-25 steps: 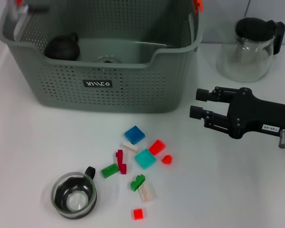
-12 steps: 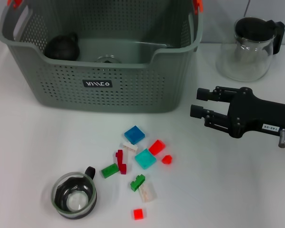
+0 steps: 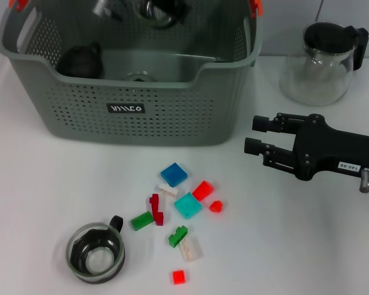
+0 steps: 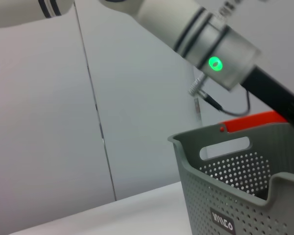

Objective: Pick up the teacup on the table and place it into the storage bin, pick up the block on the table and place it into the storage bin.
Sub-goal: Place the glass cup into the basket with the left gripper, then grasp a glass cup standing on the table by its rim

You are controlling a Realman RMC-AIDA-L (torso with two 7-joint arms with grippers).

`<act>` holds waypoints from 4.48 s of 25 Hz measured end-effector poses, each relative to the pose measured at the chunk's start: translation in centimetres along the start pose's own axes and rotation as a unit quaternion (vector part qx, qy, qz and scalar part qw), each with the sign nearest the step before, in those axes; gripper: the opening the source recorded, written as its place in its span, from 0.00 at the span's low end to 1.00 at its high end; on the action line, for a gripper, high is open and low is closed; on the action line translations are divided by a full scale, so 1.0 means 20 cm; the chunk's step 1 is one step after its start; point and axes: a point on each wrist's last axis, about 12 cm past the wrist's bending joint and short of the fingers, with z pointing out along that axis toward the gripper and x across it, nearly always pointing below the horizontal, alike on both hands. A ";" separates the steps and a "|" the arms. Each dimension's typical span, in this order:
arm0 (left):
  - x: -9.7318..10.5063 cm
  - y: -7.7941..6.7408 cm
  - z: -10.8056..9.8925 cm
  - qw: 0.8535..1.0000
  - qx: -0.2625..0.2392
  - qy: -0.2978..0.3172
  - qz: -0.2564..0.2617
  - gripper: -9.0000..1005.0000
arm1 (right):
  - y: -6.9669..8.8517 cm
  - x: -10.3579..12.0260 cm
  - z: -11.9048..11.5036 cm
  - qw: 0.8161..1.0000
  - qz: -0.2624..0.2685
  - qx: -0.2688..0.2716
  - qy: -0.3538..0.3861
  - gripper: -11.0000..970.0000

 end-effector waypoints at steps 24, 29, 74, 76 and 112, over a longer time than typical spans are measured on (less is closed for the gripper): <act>0.14 -0.01 0.09 0.997 -0.012 0.073 0.011 0.13 | 0.05 0.00 0.02 0.999 0.004 -0.053 0.009 0.54; 0.18 -0.03 0.12 0.996 -0.012 0.086 0.027 0.13 | 0.05 0.00 0.02 0.998 0.004 -0.054 0.008 0.54; 1.05 0.11 -0.69 0.952 0.302 0.033 0.029 0.51 | 0.04 -0.01 0.01 0.999 0.005 -0.048 0.009 0.54; 1.01 0.09 -0.69 0.957 0.279 0.070 0.038 0.51 | 0.04 -0.01 0.01 0.999 0.005 -0.047 0.009 0.54; 1.02 -0.21 -0.32 0.934 0.173 0.285 0.124 0.51 | 0.03 -0.01 0.00 0.999 0.005 -0.045 0.010 0.54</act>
